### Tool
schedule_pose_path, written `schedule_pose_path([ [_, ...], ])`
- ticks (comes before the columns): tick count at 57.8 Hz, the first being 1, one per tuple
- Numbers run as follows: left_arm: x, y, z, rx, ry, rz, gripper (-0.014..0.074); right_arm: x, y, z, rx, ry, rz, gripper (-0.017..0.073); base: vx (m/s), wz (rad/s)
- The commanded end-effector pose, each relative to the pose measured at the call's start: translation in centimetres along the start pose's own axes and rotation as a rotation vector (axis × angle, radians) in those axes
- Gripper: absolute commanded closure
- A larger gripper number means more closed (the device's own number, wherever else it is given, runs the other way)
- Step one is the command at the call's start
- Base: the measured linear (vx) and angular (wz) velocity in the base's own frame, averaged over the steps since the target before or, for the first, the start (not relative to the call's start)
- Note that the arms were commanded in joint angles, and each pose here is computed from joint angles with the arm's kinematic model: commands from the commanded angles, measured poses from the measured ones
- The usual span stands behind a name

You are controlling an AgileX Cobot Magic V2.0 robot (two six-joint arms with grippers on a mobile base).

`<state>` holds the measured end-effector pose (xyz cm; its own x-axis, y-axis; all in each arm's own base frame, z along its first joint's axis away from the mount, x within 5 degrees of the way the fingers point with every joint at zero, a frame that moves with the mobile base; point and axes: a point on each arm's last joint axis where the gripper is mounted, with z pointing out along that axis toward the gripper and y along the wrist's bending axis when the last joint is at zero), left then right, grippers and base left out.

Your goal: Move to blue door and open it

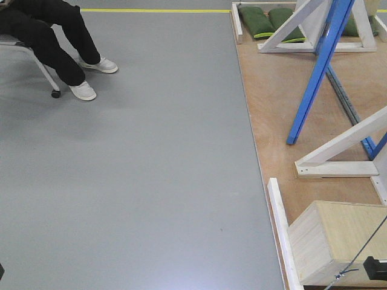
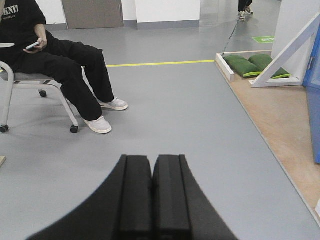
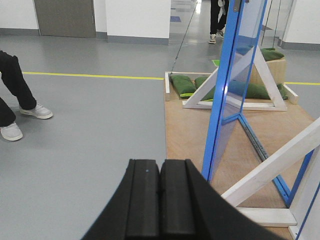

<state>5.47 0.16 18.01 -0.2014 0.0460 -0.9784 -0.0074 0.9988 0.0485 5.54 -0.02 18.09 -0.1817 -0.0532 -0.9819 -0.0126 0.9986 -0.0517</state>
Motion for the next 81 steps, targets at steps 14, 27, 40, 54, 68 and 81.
schedule_pose_path([
  [14, -1.66, -0.01, -0.40, 0.007, -0.123, -0.008, 0.0521, -0.76, -0.05, -0.12, 0.009, -0.096, -0.008, 0.0547, 0.07, -0.01],
  [27, -1.66, -0.01, -0.40, 0.007, -0.123, -0.008, 0.0521, -0.76, -0.05, -0.12, 0.009, -0.096, -0.008, 0.0547, 0.19, -0.02],
  [40, -1.66, -0.01, -0.40, 0.007, -0.123, -0.008, 0.0521, -0.76, -0.05, -0.12, 0.009, -0.096, -0.008, 0.0547, 0.28, 0.03],
  [54, -1.66, -0.01, -0.40, 0.007, -0.123, -0.008, 0.0521, -0.76, -0.05, -0.12, 0.009, -0.096, -0.008, 0.0547, 0.32, -0.06],
  [68, -1.66, -0.01, -0.40, 0.007, -0.123, -0.008, 0.0521, -0.76, -0.05, -0.12, 0.009, -0.096, -0.008, 0.0547, 0.37, -0.09],
  [81, -1.66, -0.01, -0.40, 0.007, -0.123, -0.008, 0.0521, -0.76, -0.05, -0.12, 0.009, -0.096, -0.008, 0.0547, 0.42, 0.00],
])
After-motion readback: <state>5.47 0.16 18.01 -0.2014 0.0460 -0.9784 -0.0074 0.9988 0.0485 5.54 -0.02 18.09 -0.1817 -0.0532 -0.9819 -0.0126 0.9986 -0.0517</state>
